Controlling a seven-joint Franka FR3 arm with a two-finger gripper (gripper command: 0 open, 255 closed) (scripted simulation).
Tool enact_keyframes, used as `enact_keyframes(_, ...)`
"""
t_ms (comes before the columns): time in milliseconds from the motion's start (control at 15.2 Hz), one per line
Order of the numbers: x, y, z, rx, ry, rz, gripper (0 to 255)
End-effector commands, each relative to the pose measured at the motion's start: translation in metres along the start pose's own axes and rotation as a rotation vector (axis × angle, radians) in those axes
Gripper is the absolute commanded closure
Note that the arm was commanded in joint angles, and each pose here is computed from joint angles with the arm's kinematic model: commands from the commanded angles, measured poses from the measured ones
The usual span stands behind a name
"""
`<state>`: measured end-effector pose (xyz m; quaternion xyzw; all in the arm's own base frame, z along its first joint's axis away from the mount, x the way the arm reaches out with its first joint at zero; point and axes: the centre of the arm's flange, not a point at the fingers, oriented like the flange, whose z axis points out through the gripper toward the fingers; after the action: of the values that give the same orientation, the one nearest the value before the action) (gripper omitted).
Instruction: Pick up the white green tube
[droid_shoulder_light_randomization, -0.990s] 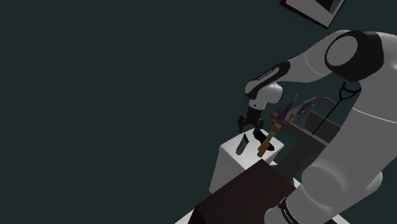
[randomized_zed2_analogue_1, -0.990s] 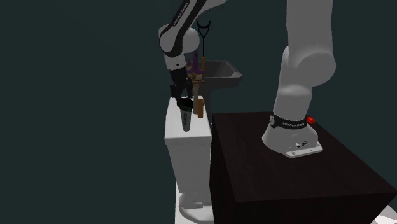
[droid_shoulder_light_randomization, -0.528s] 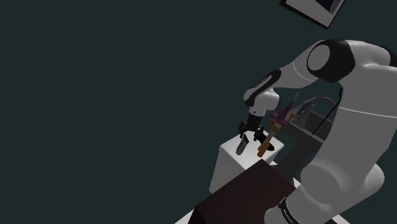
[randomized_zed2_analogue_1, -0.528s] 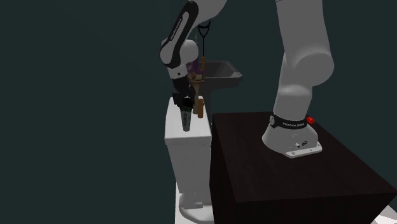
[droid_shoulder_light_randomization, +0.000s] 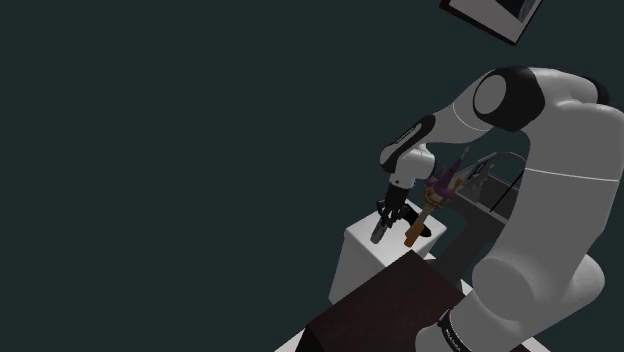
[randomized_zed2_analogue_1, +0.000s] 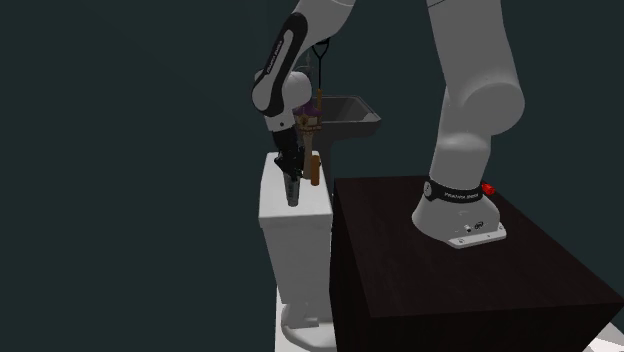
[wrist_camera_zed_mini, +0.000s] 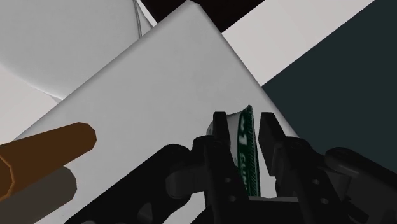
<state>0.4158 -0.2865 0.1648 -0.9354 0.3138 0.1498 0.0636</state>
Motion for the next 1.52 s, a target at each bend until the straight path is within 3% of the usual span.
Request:
enact_keyframes(0, 0.0, 0.0, 0.0, 0.0, 0.0, 0.0, 255)
enact_keyframes(396, 0.0, 0.001, 0.001, 0.0, 0.0, 0.0, 255)
enact_keyframes(1452, -0.026, -0.001, -0.075, 0.0, 0.0, 0.0, 255)
